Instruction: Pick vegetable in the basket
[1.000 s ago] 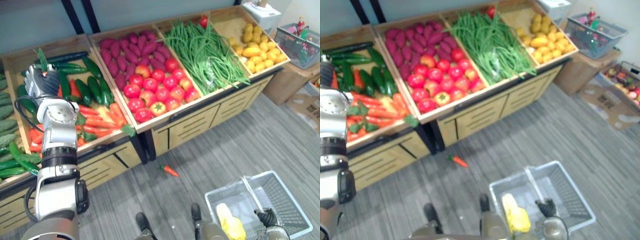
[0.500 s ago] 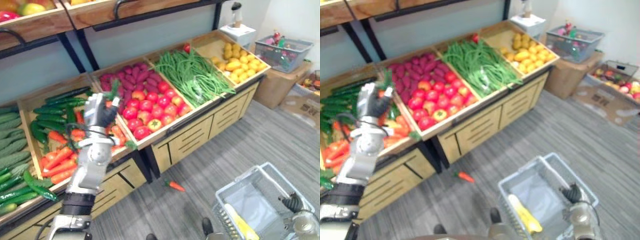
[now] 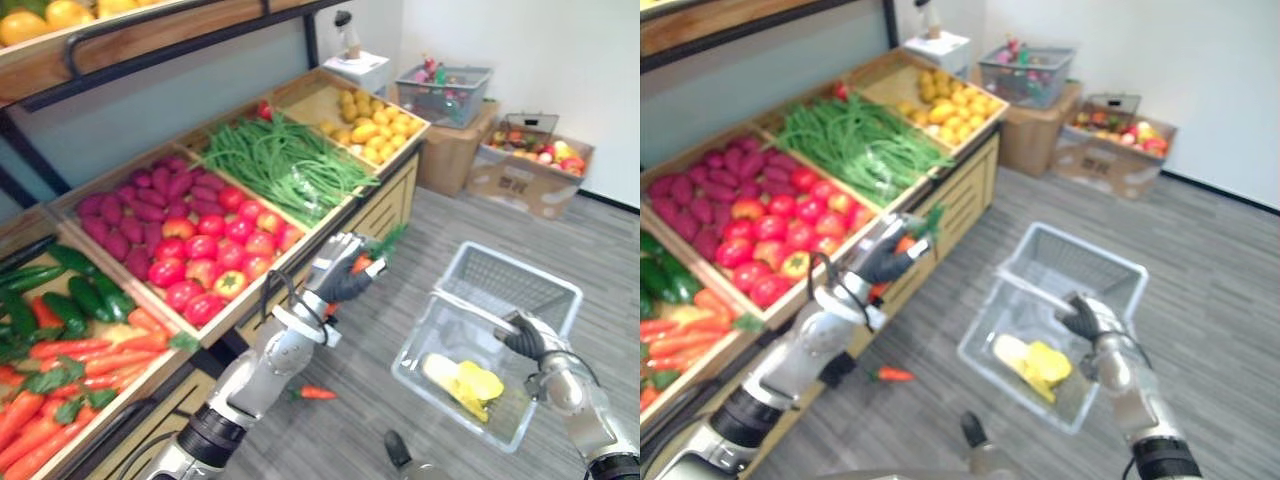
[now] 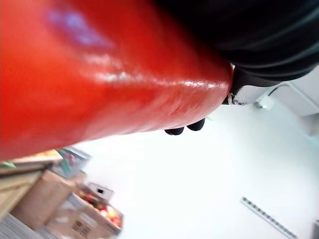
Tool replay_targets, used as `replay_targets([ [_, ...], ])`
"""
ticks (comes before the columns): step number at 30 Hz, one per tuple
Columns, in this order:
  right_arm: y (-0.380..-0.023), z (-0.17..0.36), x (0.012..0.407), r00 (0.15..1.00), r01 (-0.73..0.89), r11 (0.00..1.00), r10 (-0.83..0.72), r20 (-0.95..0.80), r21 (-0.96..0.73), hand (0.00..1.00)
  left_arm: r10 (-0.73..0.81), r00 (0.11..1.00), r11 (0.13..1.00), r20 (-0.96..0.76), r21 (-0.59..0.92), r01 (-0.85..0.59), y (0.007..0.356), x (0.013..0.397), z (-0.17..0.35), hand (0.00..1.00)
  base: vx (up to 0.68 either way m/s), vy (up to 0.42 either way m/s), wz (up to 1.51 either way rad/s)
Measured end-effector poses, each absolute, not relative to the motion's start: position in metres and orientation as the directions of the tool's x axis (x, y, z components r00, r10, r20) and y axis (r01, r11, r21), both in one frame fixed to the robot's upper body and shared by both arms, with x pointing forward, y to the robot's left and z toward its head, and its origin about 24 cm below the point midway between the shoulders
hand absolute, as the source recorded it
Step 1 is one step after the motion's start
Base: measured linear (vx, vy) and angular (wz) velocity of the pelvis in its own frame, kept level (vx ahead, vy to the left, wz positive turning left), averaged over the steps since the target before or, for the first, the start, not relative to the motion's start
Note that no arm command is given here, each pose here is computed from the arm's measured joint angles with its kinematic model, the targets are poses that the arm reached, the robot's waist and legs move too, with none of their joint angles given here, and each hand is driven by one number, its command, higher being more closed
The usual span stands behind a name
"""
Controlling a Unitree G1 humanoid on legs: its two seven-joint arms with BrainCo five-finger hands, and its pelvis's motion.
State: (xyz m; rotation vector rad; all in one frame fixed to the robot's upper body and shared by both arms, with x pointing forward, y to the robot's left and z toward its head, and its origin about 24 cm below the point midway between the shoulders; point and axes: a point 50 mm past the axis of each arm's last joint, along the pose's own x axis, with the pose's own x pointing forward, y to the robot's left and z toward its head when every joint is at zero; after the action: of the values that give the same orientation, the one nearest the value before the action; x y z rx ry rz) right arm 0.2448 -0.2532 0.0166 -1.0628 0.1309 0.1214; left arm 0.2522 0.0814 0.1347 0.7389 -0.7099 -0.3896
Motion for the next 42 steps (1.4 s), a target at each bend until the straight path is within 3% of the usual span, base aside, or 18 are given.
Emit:
replay_targets([
  [4,-0.229,0.026,0.255,0.980,-0.188,0.453,0.152,-0.132,-0.872,1.00,-0.621,0.646,0.685,0.445,0.708,0.171,0.062,0.245,0.135,1.00,0.07,-0.016,-0.56],
  [13,-0.181,0.052,0.275,0.898,-0.243,0.309,0.431,-0.093,-0.920,1.00,-0.785,0.543,0.533,0.297,0.771,0.349,0.040,0.224,0.111,1.00,-0.01,0.083,-0.40],
  [27,-0.177,0.073,0.283,0.885,-0.184,0.285,0.464,-0.032,-0.941,1.00,-0.891,0.428,0.369,0.151,0.791,0.488,0.029,0.199,0.086,1.00,-0.01,0.040,-0.04],
  [34,-0.171,0.080,0.284,0.876,-0.164,0.295,0.482,-0.001,-0.941,1.00,-0.903,0.424,0.323,0.071,0.762,0.561,0.018,0.196,0.062,1.00,0.00,0.009,0.01],
  [42,-0.150,0.085,0.289,0.864,-0.151,0.369,0.500,0.059,-0.917,1.00,-0.907,0.420,0.271,-0.013,0.746,0.608,-0.018,0.196,0.032,1.00,0.01,0.026,-0.02],
])
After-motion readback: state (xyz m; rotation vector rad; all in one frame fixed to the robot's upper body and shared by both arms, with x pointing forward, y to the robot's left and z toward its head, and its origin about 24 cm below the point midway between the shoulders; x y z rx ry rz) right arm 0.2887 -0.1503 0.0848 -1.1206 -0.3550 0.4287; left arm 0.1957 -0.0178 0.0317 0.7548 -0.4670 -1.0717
